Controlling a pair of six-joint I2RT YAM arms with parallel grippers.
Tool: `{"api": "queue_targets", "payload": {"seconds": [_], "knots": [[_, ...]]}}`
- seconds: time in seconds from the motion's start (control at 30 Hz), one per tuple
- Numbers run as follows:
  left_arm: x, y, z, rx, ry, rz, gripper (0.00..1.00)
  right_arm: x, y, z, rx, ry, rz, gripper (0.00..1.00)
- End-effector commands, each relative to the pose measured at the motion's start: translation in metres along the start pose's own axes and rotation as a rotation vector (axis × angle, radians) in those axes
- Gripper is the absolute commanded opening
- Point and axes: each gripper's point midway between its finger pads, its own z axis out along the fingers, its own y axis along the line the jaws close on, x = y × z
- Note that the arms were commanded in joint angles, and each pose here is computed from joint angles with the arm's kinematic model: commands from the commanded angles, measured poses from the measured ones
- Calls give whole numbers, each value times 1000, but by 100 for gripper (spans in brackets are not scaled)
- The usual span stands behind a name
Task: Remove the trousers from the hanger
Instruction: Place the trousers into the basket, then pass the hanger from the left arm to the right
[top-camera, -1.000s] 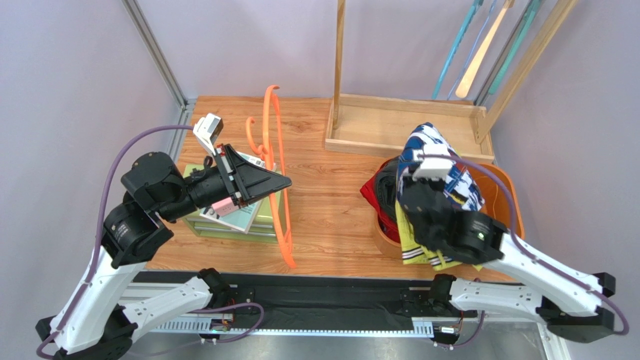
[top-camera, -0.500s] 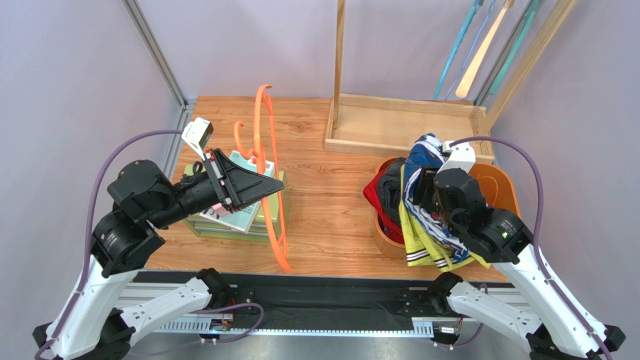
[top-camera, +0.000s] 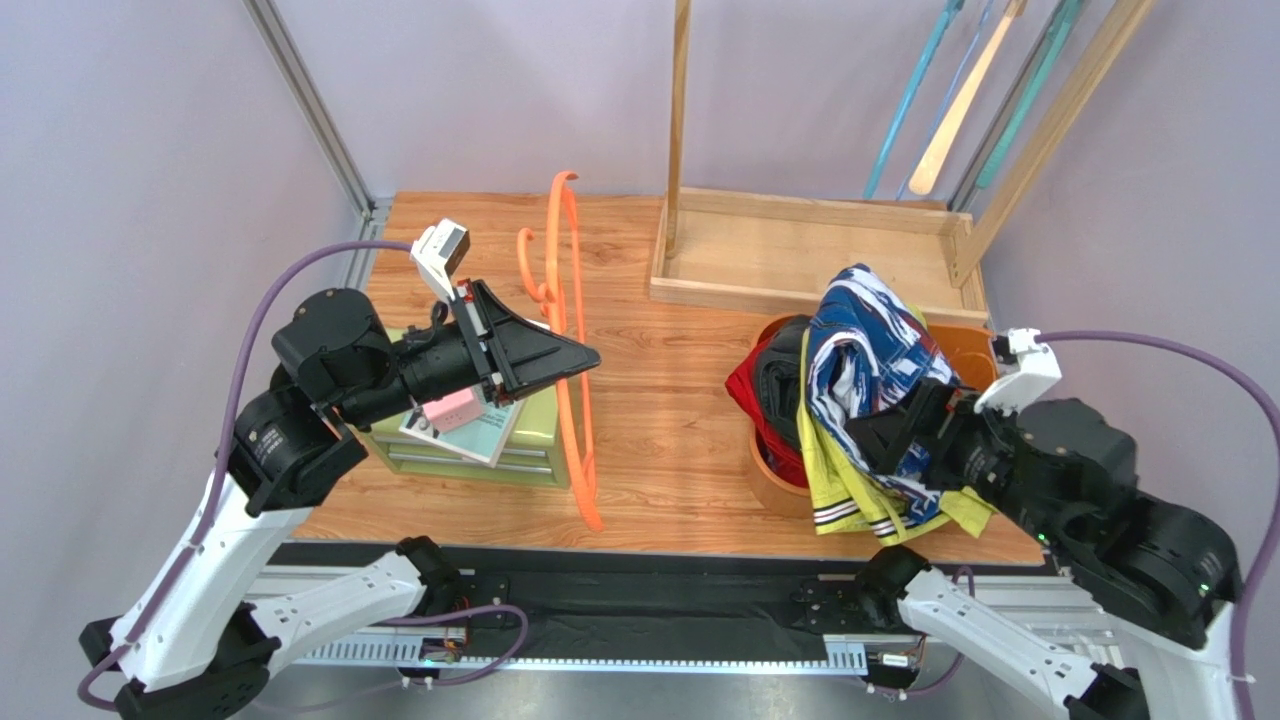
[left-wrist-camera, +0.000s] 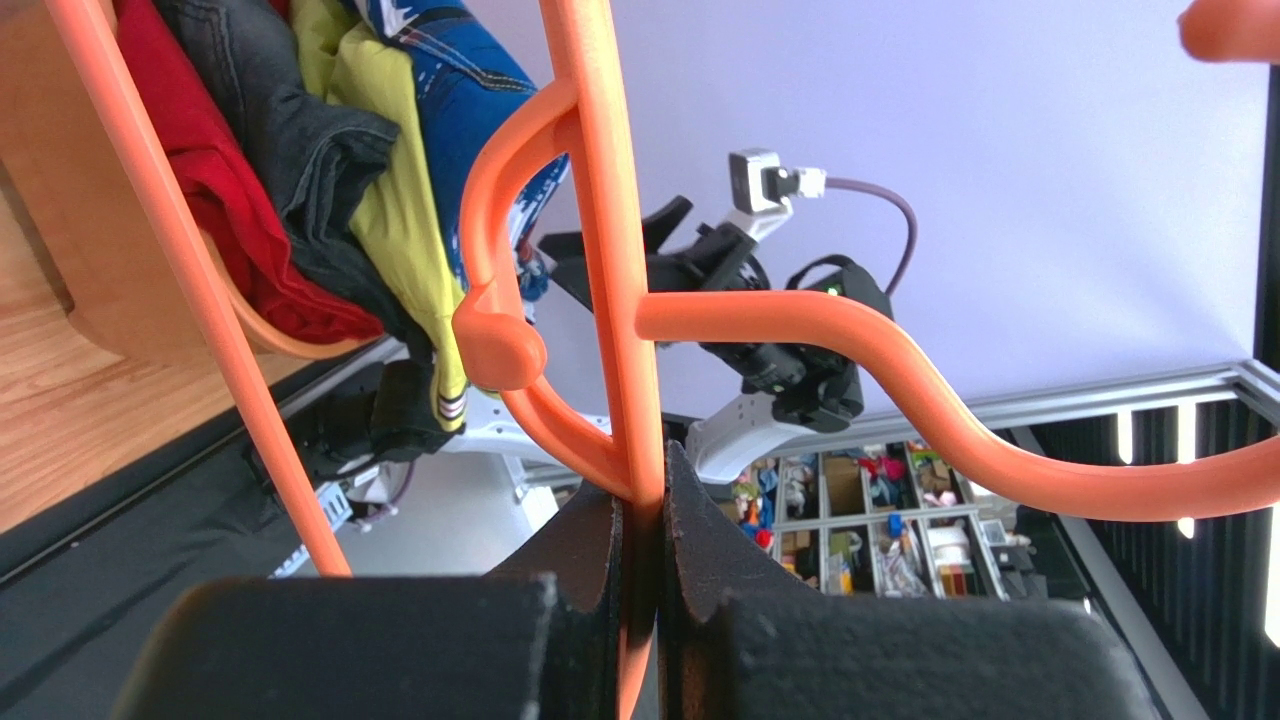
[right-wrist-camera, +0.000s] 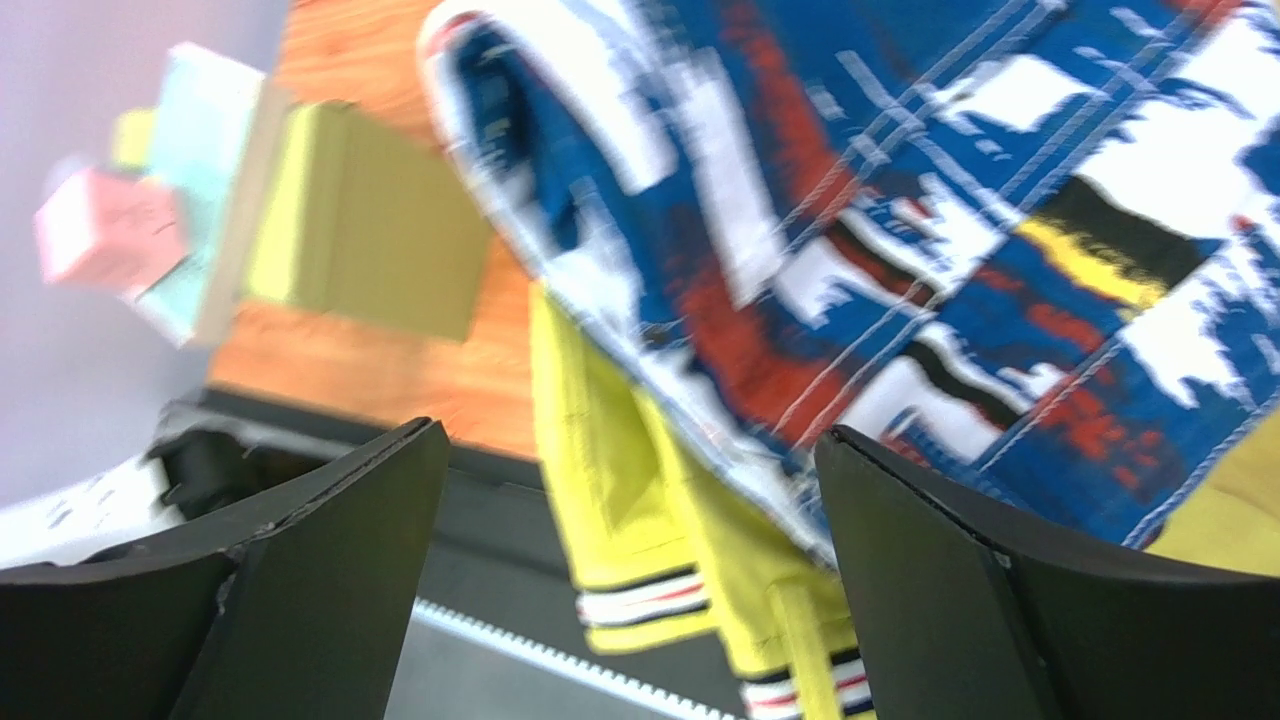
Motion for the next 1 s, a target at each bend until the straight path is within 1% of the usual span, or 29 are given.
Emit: {"api": "queue_targets", "payload": {"seconds": [0.0, 0.1, 0.17, 0.2, 0.27, 0.33, 0.37, 0.4, 0.47, 0.57, 0.63, 0.67, 0.73, 0.8, 0.83, 0.9, 0.93, 0.97], "knots": [[-4, -27, -6, 92, -9, 23, 0, 7, 25, -40, -208, 67, -60, 100], [-6, -27, -4, 89, -18, 23, 0, -7, 53, -57, -363, 36, -130, 100], [-8, -27, -1, 85, -23, 24, 0, -11, 75, -62, -459, 56, -167, 100], [-9, -26, 0, 84, -22, 23, 0, -11, 90, -56, -501, 100, -169, 100], [-10, -25, 3, 80, -22, 23, 0, -22, 114, -55, -585, 91, -152, 100], [-11, -25, 6, 77, -22, 28, 0, -22, 135, -47, -658, 130, -131, 100], [-12, -23, 8, 70, -22, 26, 0, -31, 149, -42, -698, 113, -106, 100], [-13, -23, 9, 69, -23, 27, 0, -30, 157, -41, -732, 130, -99, 100], [-15, -21, 13, 59, -28, 27, 0, -34, 170, -31, -760, 135, -75, 99], [-18, -19, 19, 50, -28, 28, 0, -34, 191, -25, -812, 134, -71, 97], [-20, -19, 22, 48, -33, 33, 0, -28, 205, -22, -810, 141, -91, 97], [-21, -18, 24, 43, -34, 34, 0, -19, 213, -11, -793, 171, -110, 98], [-23, -17, 28, 39, -36, 33, 0, -12, 230, -13, -809, 181, -137, 98], [-25, -16, 29, 37, -42, 34, 0, -7, 245, -9, -833, 181, -129, 93], [-24, -16, 29, 40, -39, 35, 0, -6, 249, -10, -847, 182, -110, 92], [-25, -15, 30, 36, -41, 32, 0, -11, 262, -11, -890, 159, -83, 86], [-25, -13, 31, 33, -40, 30, 0, -7, 266, -12, -912, 172, -83, 84], [-25, -13, 31, 36, -41, 29, 0, -7, 274, -11, -932, 164, -78, 79]]}}
